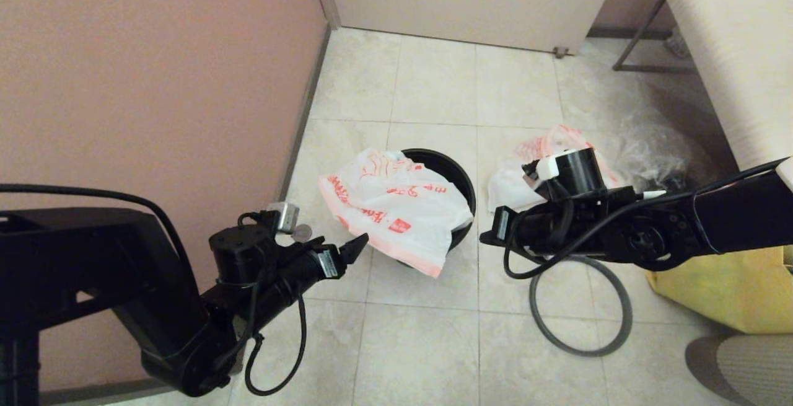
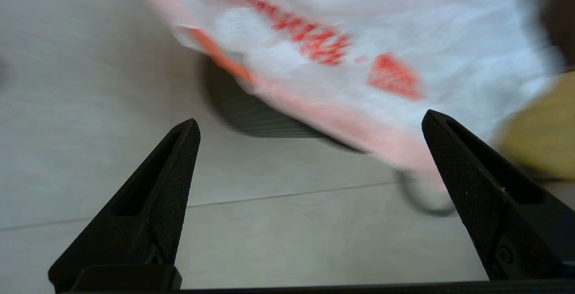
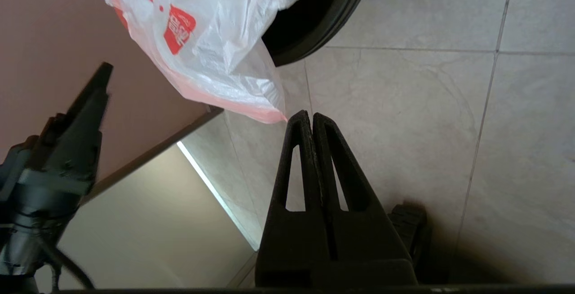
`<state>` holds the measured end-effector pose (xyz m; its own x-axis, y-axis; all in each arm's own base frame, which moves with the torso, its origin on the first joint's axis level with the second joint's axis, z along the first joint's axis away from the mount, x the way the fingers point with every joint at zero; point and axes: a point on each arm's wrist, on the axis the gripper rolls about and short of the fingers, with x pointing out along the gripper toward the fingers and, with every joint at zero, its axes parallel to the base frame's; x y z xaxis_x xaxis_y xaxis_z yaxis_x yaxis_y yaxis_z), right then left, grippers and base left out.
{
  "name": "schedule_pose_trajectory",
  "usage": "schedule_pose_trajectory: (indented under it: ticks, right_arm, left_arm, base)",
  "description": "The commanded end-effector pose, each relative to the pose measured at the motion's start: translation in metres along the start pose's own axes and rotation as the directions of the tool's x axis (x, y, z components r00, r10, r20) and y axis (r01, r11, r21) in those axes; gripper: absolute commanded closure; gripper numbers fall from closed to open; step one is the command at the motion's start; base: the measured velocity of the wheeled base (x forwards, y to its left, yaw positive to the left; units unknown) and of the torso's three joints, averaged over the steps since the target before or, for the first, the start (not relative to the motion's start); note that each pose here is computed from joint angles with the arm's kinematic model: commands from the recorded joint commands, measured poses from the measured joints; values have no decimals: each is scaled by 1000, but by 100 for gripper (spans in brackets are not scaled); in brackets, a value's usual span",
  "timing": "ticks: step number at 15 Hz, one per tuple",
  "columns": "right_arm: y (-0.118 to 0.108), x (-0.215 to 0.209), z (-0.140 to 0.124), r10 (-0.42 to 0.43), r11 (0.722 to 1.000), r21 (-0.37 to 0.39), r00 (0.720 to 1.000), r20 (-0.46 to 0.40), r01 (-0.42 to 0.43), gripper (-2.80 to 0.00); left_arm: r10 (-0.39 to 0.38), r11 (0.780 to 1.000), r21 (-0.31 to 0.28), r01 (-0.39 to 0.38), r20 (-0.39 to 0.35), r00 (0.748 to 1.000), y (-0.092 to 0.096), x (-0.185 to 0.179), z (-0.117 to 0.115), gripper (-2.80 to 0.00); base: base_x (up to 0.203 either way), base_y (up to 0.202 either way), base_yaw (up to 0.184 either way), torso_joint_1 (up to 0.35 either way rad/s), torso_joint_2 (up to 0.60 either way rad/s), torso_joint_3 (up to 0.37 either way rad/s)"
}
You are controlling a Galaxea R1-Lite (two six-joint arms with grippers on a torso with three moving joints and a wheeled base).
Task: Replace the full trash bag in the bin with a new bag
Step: Put the new garbage bag on the trash can
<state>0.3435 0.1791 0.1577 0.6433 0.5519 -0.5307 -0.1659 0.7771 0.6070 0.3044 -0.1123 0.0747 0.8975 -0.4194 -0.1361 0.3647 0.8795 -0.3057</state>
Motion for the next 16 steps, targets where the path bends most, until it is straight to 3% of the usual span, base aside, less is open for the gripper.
schedule_pose_trajectory:
  ticks: [1,6,10,11,16]
  right_arm:
    - [1,-3,3,4,1000,5,1000,11,-4,0]
    - [4,-7,3,17,1000,18,1000,16,-17,0]
    - [9,-14,3,31,999,8,999,23,-31,0]
    - [11,-19,5,39,999,1,999,33,-39,0]
    - [16,-30,9,52,999,-11,997,54,-52,0]
  left_arm:
    - [-27,999,-40,28,19,999,1,0,7,-280]
    - [20,995,-94,-21,-11,1000,23,27,-2,-280]
    - [26,992,-124,-18,68,997,35,54,9,-280]
    - [27,992,-124,-18,76,997,36,59,10,0]
    - [0,993,-117,13,110,994,32,89,21,0]
  base:
    - [0,0,0,0,0,0]
    - [0,0,0,0,0,0]
    - [0,0,0,0,0,0]
    - [0,0,0,0,0,0]
    - [0,0,0,0,0,0]
